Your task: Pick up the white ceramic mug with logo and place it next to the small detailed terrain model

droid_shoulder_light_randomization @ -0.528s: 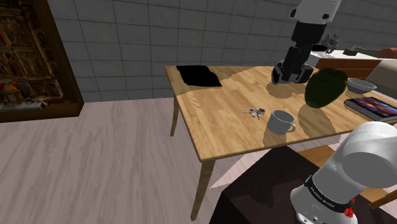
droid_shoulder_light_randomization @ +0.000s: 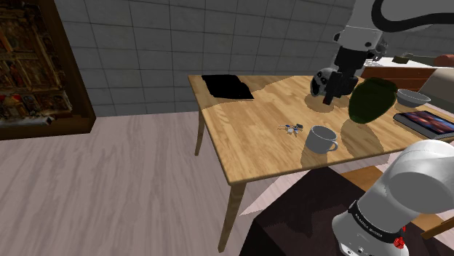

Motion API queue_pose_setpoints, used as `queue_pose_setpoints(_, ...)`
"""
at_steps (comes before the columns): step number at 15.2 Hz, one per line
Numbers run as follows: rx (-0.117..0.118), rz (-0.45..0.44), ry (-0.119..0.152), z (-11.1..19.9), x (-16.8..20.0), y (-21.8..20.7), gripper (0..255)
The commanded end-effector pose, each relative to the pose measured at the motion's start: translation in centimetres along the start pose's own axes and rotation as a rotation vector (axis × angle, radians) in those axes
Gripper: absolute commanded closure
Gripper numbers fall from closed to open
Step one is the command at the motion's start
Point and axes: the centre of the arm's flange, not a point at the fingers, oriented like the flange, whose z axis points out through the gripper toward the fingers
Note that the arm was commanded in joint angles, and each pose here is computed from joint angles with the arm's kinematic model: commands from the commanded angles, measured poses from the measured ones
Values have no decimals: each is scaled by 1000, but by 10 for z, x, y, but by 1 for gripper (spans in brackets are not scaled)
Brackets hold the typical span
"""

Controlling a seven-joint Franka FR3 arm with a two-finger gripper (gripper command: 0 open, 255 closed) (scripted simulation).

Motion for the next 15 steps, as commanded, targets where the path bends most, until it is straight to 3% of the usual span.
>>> queue_pose_setpoints(1,9,6,7,19,-2,19,0)
queue_pose_setpoints(15,70,53,44,158,-12,151,0)
